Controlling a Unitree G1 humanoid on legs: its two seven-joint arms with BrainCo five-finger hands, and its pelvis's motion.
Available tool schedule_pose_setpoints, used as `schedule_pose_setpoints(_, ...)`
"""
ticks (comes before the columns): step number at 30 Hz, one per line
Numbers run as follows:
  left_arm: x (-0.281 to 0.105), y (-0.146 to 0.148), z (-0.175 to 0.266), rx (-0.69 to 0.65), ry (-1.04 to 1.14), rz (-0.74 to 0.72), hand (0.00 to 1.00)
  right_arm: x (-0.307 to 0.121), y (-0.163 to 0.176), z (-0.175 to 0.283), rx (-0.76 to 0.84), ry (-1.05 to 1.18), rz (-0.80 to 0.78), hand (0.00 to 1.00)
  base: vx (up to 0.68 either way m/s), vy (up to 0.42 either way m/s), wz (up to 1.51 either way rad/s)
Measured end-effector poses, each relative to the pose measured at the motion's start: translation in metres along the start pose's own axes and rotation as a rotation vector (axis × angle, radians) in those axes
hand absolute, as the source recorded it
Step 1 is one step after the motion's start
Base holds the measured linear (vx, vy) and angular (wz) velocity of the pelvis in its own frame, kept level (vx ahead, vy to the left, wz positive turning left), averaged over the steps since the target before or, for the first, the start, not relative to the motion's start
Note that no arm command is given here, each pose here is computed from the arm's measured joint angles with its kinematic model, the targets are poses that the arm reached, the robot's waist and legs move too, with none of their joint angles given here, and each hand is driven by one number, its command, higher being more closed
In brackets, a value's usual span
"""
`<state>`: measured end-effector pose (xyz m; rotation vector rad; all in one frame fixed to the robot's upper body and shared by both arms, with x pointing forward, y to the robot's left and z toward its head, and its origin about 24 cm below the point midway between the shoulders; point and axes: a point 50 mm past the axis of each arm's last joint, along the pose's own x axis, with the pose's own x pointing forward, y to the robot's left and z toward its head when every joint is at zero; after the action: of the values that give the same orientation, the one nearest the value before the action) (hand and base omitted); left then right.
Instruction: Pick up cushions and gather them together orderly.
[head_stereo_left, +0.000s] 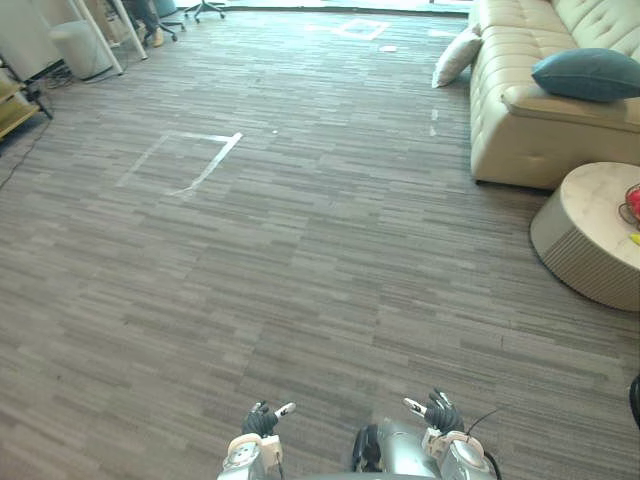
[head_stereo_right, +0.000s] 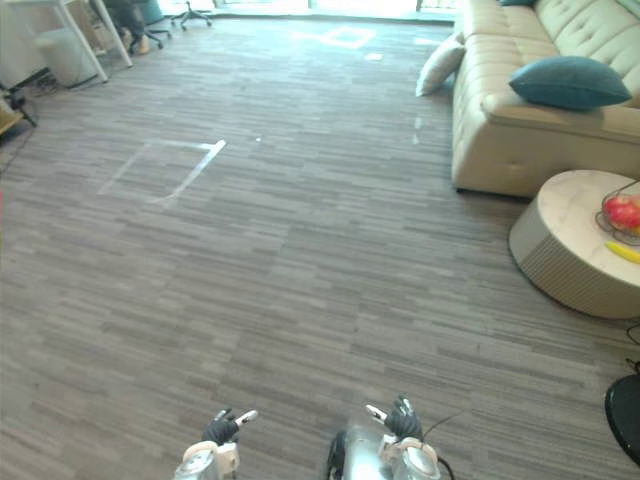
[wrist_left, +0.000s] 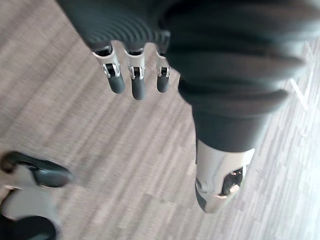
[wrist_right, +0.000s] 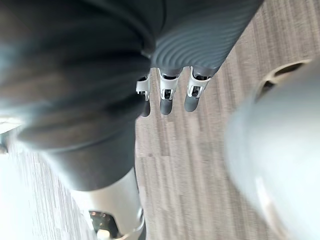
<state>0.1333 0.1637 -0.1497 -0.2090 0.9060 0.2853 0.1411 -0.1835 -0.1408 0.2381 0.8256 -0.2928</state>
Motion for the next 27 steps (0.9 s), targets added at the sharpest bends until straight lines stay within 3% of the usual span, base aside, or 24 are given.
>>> schedule_pose_setpoints(9, 0.0, 0.003, 0.011, -0.009, -0.064, 0.008, 0.0, -0.001, 0.01, -0.013, -0.011, 0.061, 0.017, 0.0, 0.49, 0.122, -0.74)
schedule_pose_setpoints(17, 0.002, 0.019, 0.01, 0.096, -0.03, 0.02, 0.0, -0.006, 0.016, -0.023, 0.003, 0.076, 0.032, 0.0, 0.57, 0.281, -0.28)
schedule_pose_setpoints(23, 0.001, 0.012, -0.001, 0.085, 0.024, 0.008, 0.0, -0.003, 0.008, -0.004, -0.005, -0.011, 0.029, 0.0, 0.47, 0.015, 0.14)
schedule_pose_setpoints(27, -0.001, -0.011, -0.008, 0.067, 0.035, -0.048, 0.0, -0.001, -0.008, 0.0, -0.043, -0.01, 0.0, 0.0, 0.68, -0.196, 0.53)
